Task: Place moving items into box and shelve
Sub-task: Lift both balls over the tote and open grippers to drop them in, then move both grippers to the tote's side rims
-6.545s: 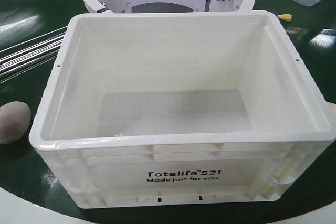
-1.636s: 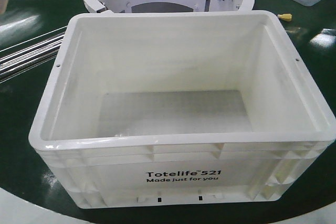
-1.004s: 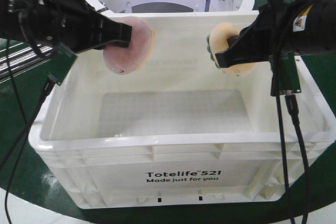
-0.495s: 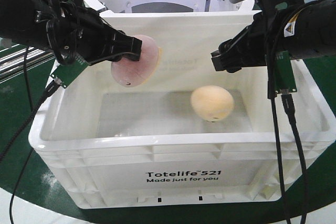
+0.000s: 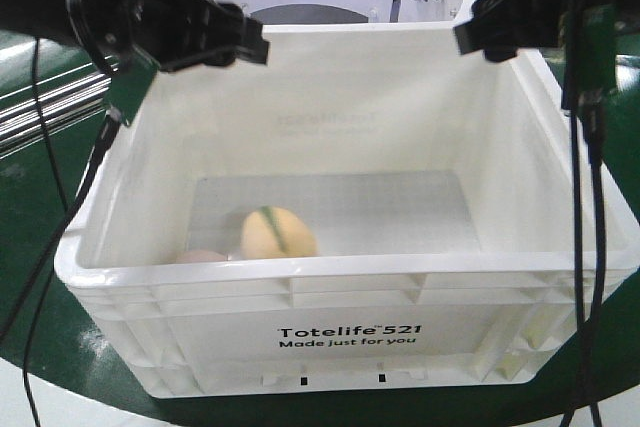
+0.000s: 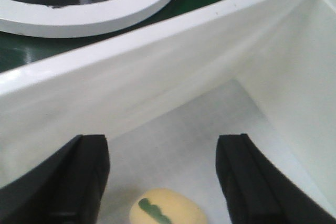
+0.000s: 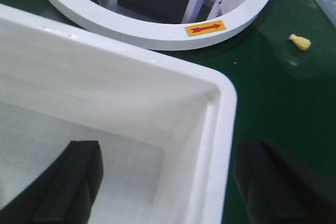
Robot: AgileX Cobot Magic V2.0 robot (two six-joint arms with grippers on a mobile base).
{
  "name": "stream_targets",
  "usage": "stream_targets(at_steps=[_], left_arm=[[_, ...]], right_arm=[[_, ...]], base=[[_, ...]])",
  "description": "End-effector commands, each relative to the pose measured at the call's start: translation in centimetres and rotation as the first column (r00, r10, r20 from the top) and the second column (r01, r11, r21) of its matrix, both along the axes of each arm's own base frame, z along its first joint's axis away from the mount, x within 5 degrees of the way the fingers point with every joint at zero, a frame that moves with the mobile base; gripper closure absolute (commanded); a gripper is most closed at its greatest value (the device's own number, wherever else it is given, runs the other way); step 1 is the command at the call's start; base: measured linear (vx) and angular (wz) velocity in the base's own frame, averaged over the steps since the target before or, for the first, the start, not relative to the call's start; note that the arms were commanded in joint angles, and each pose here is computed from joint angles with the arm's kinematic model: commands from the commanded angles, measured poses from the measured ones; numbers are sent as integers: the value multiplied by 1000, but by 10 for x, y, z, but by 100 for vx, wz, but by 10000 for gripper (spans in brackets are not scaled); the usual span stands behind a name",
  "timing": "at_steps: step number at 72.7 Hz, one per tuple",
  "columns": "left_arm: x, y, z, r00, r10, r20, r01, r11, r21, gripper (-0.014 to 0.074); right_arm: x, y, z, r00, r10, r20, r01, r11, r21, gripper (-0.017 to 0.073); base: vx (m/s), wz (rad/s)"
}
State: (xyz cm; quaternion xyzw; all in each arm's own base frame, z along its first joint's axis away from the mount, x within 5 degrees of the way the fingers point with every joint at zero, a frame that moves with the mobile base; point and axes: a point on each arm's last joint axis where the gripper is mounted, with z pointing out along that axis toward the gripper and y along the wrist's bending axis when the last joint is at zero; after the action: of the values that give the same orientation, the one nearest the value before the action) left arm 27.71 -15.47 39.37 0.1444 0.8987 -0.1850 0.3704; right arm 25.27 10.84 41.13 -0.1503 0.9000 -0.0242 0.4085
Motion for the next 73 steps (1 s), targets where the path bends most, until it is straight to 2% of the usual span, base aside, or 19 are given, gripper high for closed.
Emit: stream_targets(at_steps=[1,7,12,16,20,26,33,39,43,59,73], left_arm=[[-8,14,36,993,78,92,-79,997,8,24],[-11,27,41,986,158,63,-164,980,116,24],[-15,37,38,977,211,26,-212,952,219,24],[-17,42,34,970,244,-16,-231,934,273,24],[-20,43,30,966,254,-57,-226,927,299,24],[-20,43,30,965,254,-66,-224,928,299,24],[-20,40,28,965,249,-79,-220,938,268,24],[-18,40,19,963,254,-94,-220,935,278,24],[-17,39,8,959,260,-114,-218,932,288,24],[-14,36,-33,937,308,-164,-256,927,273,25],[-16,34,-36,933,303,-195,-250,935,253,45]], right_arm=[[-6,-11,23,995,-41,86,42,999,-16,-11],[-8,-14,17,997,-62,44,65,997,-52,-11],[-8,-16,6,997,-72,2,72,994,-77,-11],[-5,-23,-6,994,-103,-34,100,992,-83,-11],[-2,-30,-18,989,-132,-71,127,989,-75,-11],[3,-43,-37,977,-165,-135,162,986,-32,-11],[7,-50,-51,975,-140,-173,149,988,42,-11],[9,-51,-56,978,-106,-181,127,986,108,-10],[10,-51,-59,979,-90,-183,114,985,126,-6],[15,-49,-63,982,-58,-179,77,992,104,13],[22,-47,-78,964,-56,-260,80,993,83,14]], base=[[0,0],[0,0],[0,0],[0,0],[0,0],[0,0],[0,0],[0,0],[0,0],[0,0],[0,0]])
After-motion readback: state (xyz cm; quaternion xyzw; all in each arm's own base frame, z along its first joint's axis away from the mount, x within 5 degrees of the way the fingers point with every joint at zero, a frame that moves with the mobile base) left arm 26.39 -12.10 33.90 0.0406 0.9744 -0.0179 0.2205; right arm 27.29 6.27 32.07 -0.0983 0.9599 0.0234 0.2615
